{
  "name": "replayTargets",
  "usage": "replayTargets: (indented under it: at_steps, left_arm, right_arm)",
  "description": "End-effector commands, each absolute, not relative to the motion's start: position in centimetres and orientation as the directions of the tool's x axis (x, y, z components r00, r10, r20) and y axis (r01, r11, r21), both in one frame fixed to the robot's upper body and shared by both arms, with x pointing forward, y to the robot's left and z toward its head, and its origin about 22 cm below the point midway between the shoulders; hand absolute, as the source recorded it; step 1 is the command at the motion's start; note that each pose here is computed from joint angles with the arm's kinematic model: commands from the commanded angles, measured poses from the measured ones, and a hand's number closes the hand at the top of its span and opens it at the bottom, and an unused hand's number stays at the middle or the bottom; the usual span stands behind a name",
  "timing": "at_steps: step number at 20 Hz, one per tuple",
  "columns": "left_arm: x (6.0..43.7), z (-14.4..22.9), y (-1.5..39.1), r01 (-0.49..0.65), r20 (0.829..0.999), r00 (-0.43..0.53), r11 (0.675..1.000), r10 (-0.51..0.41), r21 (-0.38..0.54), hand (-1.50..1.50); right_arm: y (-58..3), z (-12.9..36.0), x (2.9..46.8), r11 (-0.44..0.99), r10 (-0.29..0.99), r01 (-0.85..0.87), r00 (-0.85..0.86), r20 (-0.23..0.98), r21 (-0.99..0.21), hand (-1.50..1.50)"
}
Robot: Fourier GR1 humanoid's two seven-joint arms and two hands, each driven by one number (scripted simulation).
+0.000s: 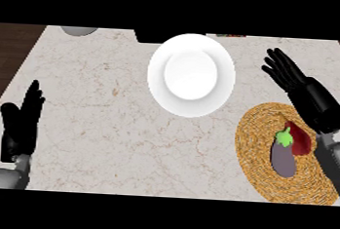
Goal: Pick the pear from the placemat and place it in the plate
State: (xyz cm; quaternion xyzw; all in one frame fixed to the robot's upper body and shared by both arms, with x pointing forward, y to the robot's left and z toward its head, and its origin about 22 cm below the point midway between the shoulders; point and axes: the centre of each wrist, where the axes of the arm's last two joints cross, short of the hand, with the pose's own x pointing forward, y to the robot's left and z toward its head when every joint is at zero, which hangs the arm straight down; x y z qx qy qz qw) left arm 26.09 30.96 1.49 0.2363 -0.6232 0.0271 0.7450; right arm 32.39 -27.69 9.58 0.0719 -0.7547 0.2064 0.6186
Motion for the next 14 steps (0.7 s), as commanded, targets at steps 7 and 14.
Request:
replayTargets:
  at_steps: [7,14]
  left_arm:
    - [28.6,4.8,27.1,-0.113,0.948,0.032,0.942,-0.316,0.317,0.0]
    - [28.8,3.3,26.1,-0.015,0.96,0.006,0.959,-0.282,0.282,0.0]
  right_arm:
    - [-29.5,12.6,34.1,0.748,0.585,-0.195,-0.259,0.769,-0.635,-1.5]
    - [-24.6,-2.1,29.1,0.889,0.458,0.007,-0.002,0.889,-0.458,-1.5]
